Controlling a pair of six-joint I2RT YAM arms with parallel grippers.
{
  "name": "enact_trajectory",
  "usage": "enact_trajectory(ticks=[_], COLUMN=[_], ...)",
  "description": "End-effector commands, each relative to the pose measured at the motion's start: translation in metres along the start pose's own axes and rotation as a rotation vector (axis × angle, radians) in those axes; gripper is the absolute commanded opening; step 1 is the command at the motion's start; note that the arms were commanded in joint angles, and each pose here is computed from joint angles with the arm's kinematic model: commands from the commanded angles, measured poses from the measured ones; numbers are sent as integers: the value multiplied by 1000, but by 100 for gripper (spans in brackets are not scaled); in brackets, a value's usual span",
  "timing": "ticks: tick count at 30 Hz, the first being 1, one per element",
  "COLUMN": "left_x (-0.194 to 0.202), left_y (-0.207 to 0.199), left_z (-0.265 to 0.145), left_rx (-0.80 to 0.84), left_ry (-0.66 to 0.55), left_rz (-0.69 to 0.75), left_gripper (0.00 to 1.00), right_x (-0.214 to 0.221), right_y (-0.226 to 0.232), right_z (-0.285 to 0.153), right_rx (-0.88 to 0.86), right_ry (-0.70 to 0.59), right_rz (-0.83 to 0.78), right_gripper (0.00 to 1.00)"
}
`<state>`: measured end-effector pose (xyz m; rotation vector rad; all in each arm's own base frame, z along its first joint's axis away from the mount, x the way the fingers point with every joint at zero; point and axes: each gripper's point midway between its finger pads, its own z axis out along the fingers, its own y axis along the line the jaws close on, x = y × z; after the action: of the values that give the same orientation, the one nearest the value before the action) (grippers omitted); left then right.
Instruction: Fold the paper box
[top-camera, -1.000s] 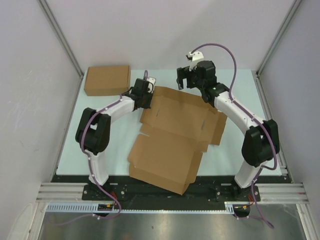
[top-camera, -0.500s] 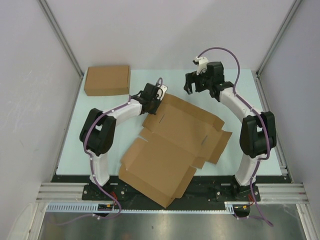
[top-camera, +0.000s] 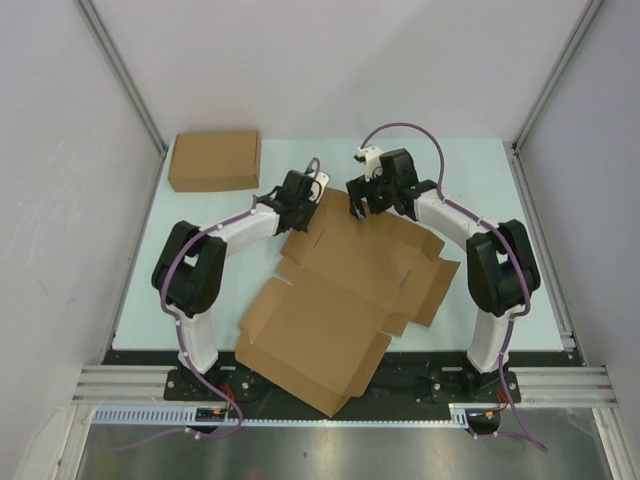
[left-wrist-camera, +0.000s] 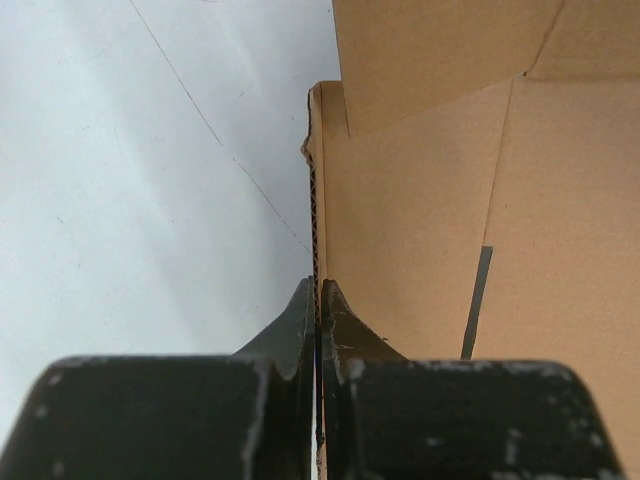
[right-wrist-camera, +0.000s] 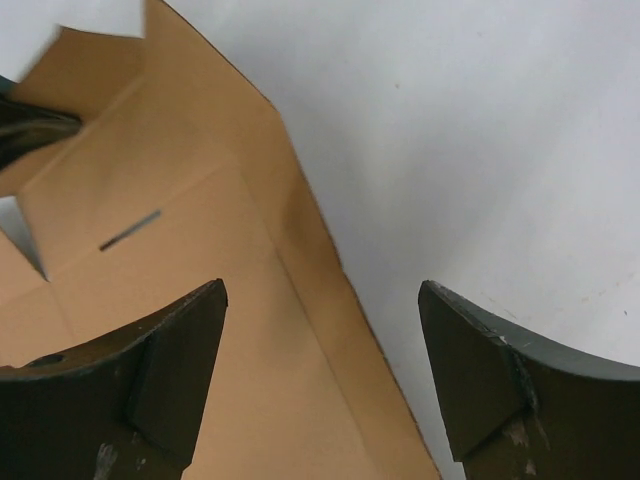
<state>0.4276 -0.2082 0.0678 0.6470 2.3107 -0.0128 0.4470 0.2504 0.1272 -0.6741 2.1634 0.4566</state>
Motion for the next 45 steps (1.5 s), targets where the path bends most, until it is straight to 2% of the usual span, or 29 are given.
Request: enact_trajectory(ticks=[1, 5, 6, 8, 11, 13, 14, 15, 17, 20, 21, 24, 26, 27, 30, 32, 35, 40, 43, 44, 45], left_x=[-22, -24, -25, -26, -32, -37, -39, -41, -43, -45, -42, -44, -49, -50, -63, -65, -76, -99, -107, -109, -111], left_y=[5, 4, 4, 5, 4, 5, 3, 2, 4, 12, 15, 27, 35, 40, 56, 59, 59, 23, 8, 5, 6], left_z=[-18, -21, -22, -22, -25, -28, -28, -28, -30, -32, -33, -39, -49, -54, -81, -90, -109, -120, -112, -109, -101], left_rx=[-18, -14, -14, -15, -7, 0, 14, 20, 18, -22, -37, -90, -112, -132, -172, -173, -134, 111, 229, 260, 273], left_ry=[-84, -98, -104, -108, -130, -148, -153, -161, -170, -169, -155, -143, -160, -169, -249, -271, -331, -425, -428, -422, -416], left_rz=[-37, -57, -61, -72, -90, -106, -108, -137, -150, -179, -189, -207, -225, -239, -283, -307, -350, -366, -404, -437, -457], left_gripper=[0, 0, 0, 0, 0, 0, 0, 0, 0, 7, 16, 28, 34, 43, 59, 63, 62, 55, 36, 21, 14], right_x=[7, 12, 13, 13, 14, 16, 16, 17, 14, 6, 6, 2, 1, -2, -5, -7, -15, -20, -18, -17, -16], right_y=[-14, -12, -10, -7, -1, 2, 3, 5, 8, 13, 15, 17, 19, 16, 17, 16, 14, 20, 27, 29, 31], right_z=[1, 3, 4, 4, 5, 7, 7, 7, 5, -1, -2, -7, -9, -11, -15, -17, -23, -33, -37, -39, -40], right_rx=[52, 50, 39, 28, 0, -12, -15, -18, -13, 2, 18, 51, 70, 91, 115, 131, 141, 116, 82, 78, 75], right_ry=[17, 31, 32, 33, 36, 41, 43, 44, 39, 25, 26, 20, 21, 16, 11, 5, -17, -25, -15, -12, -12], right_rz=[13, 21, 23, 24, 25, 25, 24, 21, 14, -1, -11, -23, -36, -42, -61, -78, -95, -98, -81, -79, -77], right_gripper=[80, 63, 54, 47, 41, 31, 25, 13, 0, 0, 0, 0, 0, 0, 0, 0, 0, 0, 0, 0, 0])
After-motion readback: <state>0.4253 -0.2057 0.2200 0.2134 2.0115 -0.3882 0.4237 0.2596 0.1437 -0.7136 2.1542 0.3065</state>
